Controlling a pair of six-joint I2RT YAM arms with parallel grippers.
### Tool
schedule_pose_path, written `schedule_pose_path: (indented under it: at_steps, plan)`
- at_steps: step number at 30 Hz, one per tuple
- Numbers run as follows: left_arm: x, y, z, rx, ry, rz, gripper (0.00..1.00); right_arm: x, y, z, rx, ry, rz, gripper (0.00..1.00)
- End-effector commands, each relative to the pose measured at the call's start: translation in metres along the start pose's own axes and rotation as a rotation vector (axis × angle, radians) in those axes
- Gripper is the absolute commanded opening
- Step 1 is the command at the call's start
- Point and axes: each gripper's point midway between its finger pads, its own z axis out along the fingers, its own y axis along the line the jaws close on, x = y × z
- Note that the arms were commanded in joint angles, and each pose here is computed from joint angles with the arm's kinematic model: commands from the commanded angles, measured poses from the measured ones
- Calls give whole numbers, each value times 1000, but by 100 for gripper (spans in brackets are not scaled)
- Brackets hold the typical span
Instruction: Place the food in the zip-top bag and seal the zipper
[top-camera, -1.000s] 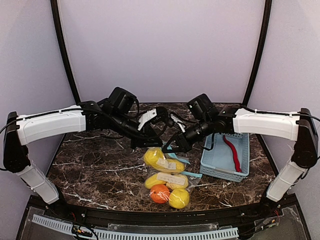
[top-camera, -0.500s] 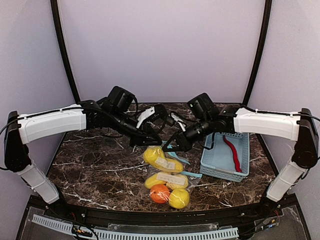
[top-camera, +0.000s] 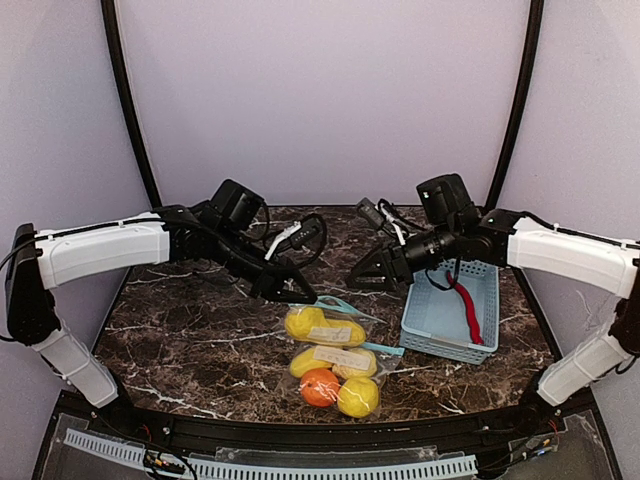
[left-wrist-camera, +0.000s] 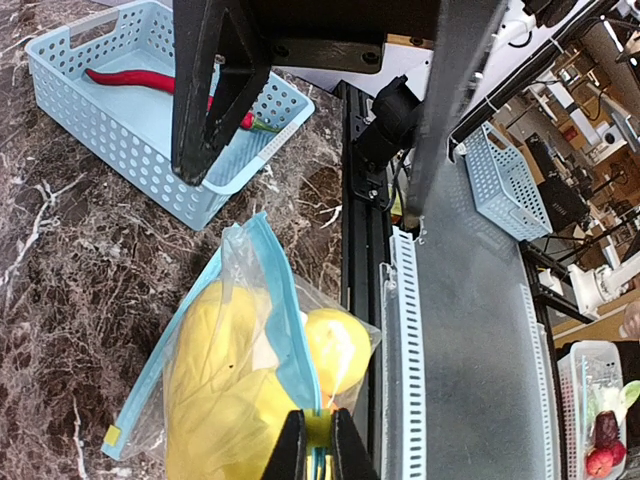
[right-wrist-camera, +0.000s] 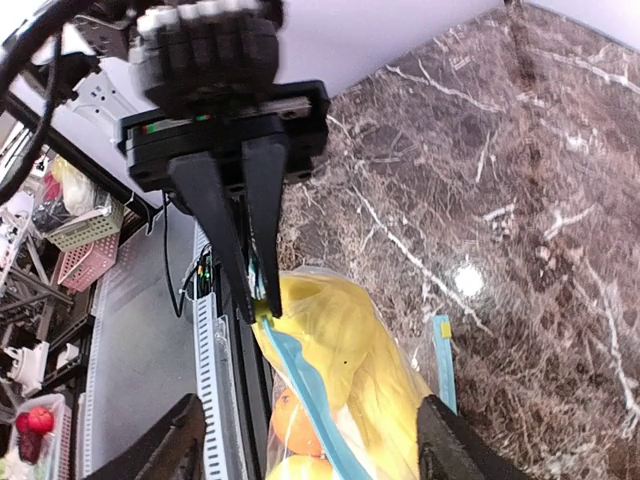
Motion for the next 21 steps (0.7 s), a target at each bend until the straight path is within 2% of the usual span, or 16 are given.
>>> schedule_pose_path:
  at_steps: [1,4,7,18,21]
  plan:
    - [-10,-24,-12,67,-27,-88,1,-12,19,-13,-13,-126,-76,76]
    - [-15,-28,-15,86,-33,-123,1,-12,25,-20,-8,-189,-96,82]
    - [-19,-33,-17,104,-48,-150,1,-11,32,-20,-23,-220,-107,83]
    - [-26,-52,-23,196,-81,-178,1,-3,43,23,-17,-154,-150,84]
    - [-25,-55,-23,217,-78,-183,1,-4,45,33,-18,-138,-171,80]
